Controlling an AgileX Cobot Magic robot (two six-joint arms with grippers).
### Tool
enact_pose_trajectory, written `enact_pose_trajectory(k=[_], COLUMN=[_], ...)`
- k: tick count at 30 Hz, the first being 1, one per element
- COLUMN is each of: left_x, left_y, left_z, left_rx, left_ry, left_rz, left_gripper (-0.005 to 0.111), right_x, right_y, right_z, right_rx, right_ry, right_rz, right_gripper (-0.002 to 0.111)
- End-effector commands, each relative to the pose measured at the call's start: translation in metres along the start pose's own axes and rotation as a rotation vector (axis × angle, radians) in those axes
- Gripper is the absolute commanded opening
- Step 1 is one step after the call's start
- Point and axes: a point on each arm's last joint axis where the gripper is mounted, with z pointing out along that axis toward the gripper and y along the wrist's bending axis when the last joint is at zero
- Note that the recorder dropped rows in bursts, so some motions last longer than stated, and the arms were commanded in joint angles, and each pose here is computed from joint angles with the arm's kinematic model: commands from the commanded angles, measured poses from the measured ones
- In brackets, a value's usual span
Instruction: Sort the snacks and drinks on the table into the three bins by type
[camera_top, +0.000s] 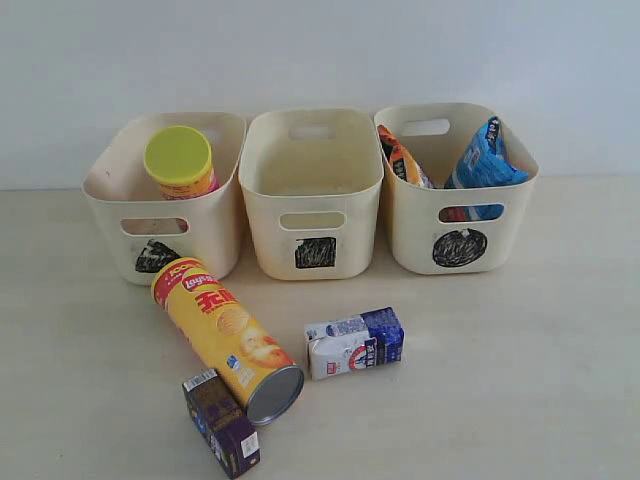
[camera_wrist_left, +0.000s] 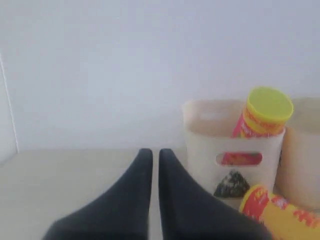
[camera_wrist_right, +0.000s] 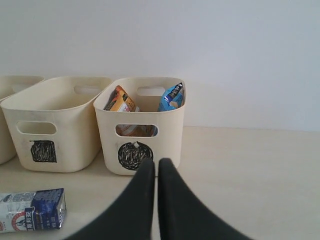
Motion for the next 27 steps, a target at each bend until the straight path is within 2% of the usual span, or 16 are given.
enact_pose_trajectory(k=[1,3,5,7,10,17,21,27], left_x=[-0.017,-0.02,-0.021,-0.022,-0.027,-0.051,-0.071,-0.095], left_y=[0.001,0.001,0.001,0.001,0.002,0.003,0.003,-0.002], left_z=[-0.002,-0.003,-0.003,-0.003,-0.004,-0.013,-0.011,0.004], left_rx=[0.014,0.039,0.057,0.071,0.09,0.194,0.204,0.234], left_ry=[-0.184,-0.216,-0.224,-0.234,-0.288,-0.527,-0.547,-0.498], left_rz=[-0.296,-0.498,-0.642,-0.73,-0.742,-0.809,-0.798,-0.719], left_gripper=[0.004,0.004,0.004,0.004,0.004,0.004,0.004,0.004], right_x=[0.001,0.003,0.004,0.004,0.004,0.004,0.004,0.004], right_y=[0.0,0.0,0.001,0.001,0.001,0.001,0.001,0.001], right_z=[0.0,0.0,0.0,0.0,0.0,0.0,0.0,0.0], right_rx=[0.001,-0.006,-0.008,-0.008,-0.008,-0.008,-0.008,-0.008], right_ry=[-0.004,0.022,0.03,0.03,0.03,0.03,0.03,0.03], right_rz=[-0.023,-0.023,-0.023,-0.023,-0.023,-0.023,-0.023,-0.023], right_gripper=[0.0,0.0,0.0,0.0,0.0,0.0,0.0,0.0])
